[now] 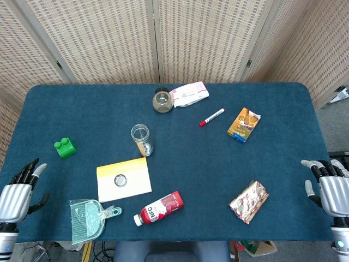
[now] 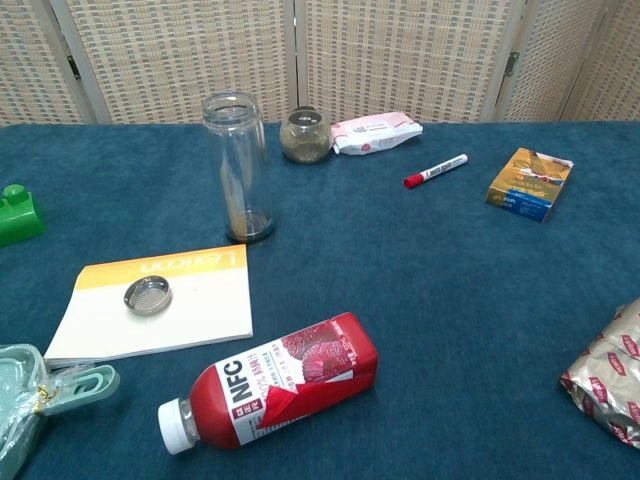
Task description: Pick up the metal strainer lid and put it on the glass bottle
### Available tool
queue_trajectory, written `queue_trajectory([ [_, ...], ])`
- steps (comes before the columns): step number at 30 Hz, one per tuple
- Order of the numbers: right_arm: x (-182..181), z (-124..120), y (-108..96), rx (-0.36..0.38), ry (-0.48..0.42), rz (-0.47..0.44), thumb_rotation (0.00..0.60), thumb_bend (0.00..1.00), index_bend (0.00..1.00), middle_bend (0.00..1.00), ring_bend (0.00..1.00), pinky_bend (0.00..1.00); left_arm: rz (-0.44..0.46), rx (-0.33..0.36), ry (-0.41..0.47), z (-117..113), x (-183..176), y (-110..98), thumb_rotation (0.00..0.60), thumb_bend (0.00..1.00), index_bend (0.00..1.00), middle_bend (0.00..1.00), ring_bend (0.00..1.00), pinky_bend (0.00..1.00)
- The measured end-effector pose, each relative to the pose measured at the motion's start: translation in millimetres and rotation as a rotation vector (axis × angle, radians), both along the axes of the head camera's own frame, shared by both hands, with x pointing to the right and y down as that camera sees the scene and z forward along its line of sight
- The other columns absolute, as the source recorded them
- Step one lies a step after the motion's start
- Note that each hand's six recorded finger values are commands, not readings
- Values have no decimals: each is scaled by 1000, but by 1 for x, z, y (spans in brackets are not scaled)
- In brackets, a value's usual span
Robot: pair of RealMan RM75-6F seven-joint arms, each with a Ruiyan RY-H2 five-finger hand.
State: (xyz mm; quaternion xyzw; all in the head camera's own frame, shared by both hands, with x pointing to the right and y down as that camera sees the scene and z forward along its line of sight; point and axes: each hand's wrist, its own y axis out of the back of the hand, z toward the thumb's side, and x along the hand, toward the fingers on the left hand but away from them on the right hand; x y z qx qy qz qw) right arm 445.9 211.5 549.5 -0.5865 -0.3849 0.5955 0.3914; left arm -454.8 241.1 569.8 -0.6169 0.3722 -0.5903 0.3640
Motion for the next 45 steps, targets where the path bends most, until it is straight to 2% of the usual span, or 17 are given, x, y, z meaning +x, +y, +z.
queue_trajectory([
  [9, 1, -4, -3, 15, -1, -4, 600, 478, 272, 292, 191, 290, 18, -1, 23, 1, 5, -2, 600, 332, 123, 3, 79, 190],
  [17, -2, -18, -12, 47, 2, -20, 600, 478, 272, 292, 191, 290, 89, -12, 107, 4, 16, -14, 600, 332, 193, 80, 160, 193],
  [23, -5, -28, -17, 61, 3, -33, 600, 478, 272, 292, 191, 290, 194, -41, 191, 12, 34, -31, 600, 332, 284, 252, 344, 270],
  [29, -6, -31, -18, 57, 6, -34, 600, 478, 272, 292, 191, 290, 322, -80, 276, 23, 60, -47, 600, 332, 337, 390, 471, 352],
  [33, -4, -33, -16, 55, 9, -29, 600, 478, 272, 292, 191, 290, 425, -106, 306, 34, 81, -55, 600, 332, 345, 440, 508, 366],
  [36, -4, -34, -15, 55, 11, -26, 600, 478, 272, 292, 191, 290, 482, -126, 324, 42, 96, -59, 600, 332, 346, 479, 538, 419],
  [38, -3, -35, -15, 55, 12, -25, 600, 478, 272, 292, 191, 290, 512, -134, 336, 47, 106, -62, 600, 332, 348, 576, 607, 496],
  [42, -2, -36, -13, 53, 16, -19, 600, 478, 272, 292, 191, 290, 564, -136, 353, 55, 123, -70, 600, 332, 360, 797, 765, 589],
  [45, -2, -36, -12, 51, 16, -18, 600, 478, 272, 292, 191, 290, 602, -139, 355, 61, 134, -74, 600, 332, 374, 888, 843, 650],
])
